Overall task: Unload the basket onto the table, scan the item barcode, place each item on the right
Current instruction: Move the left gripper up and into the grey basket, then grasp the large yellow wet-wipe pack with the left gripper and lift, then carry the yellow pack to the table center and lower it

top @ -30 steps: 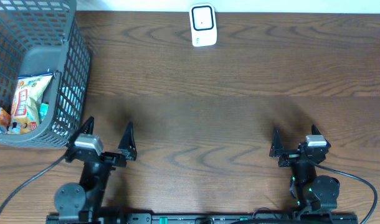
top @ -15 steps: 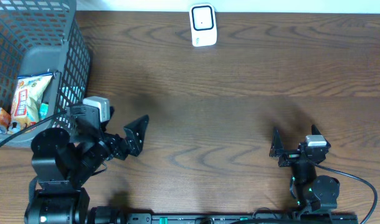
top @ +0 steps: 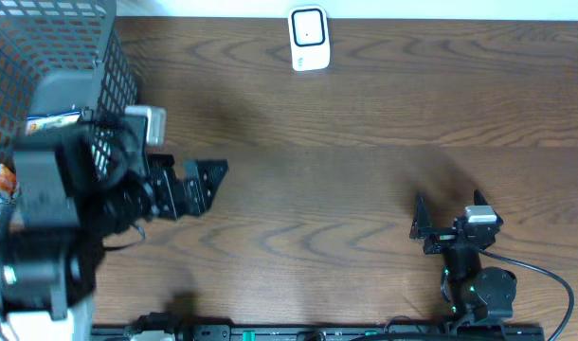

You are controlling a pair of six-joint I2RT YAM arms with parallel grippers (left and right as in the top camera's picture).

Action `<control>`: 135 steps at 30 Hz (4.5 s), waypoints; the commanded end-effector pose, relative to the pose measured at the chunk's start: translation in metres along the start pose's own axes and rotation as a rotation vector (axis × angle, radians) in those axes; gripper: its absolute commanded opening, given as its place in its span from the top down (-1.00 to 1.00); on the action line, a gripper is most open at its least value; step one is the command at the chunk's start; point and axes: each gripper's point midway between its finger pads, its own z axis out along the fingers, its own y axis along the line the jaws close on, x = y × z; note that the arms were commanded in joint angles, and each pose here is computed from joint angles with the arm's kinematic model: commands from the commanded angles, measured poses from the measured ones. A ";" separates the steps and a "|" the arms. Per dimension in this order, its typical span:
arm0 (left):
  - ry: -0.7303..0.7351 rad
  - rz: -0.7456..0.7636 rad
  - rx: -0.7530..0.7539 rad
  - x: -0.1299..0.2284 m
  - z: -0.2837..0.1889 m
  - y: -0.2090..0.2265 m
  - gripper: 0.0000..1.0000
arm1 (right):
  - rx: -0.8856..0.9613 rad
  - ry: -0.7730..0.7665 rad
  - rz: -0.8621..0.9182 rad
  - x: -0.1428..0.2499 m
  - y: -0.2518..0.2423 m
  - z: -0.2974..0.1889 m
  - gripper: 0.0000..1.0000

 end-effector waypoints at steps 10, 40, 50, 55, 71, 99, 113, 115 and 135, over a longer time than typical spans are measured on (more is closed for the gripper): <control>0.012 -0.021 -0.060 -0.037 0.016 0.016 -0.95 | 0.002 0.001 0.010 0.001 0.000 0.000 -0.98; -0.432 -0.357 -0.845 -0.176 -0.085 0.238 -0.95 | 0.002 0.001 0.010 0.001 0.000 0.000 -0.98; -0.071 -0.383 -0.933 -0.103 -0.043 0.340 -0.96 | 0.002 0.001 0.010 0.001 0.000 0.000 -0.99; 0.036 -0.414 -0.988 -0.070 -0.020 0.382 -0.96 | 0.002 0.001 0.010 0.001 0.000 0.000 -0.98; 0.317 -0.388 -0.945 0.025 0.045 0.452 -0.85 | 0.002 0.001 0.010 0.001 0.000 0.000 -0.98; -0.448 -0.477 -0.770 -0.104 -0.033 0.345 0.85 | 0.002 0.001 0.010 0.001 0.000 0.000 -0.99; -0.876 -0.530 -0.128 -0.182 -0.097 0.127 0.85 | 0.002 0.001 0.010 0.001 0.000 0.000 -0.99; -0.833 -0.446 -0.023 -0.188 -0.082 0.089 0.85 | 0.002 0.001 0.010 0.001 0.000 0.000 -0.98; -0.007 -0.053 0.034 -0.022 0.119 -0.077 0.86 | 0.002 0.001 0.010 0.001 0.000 0.000 -0.99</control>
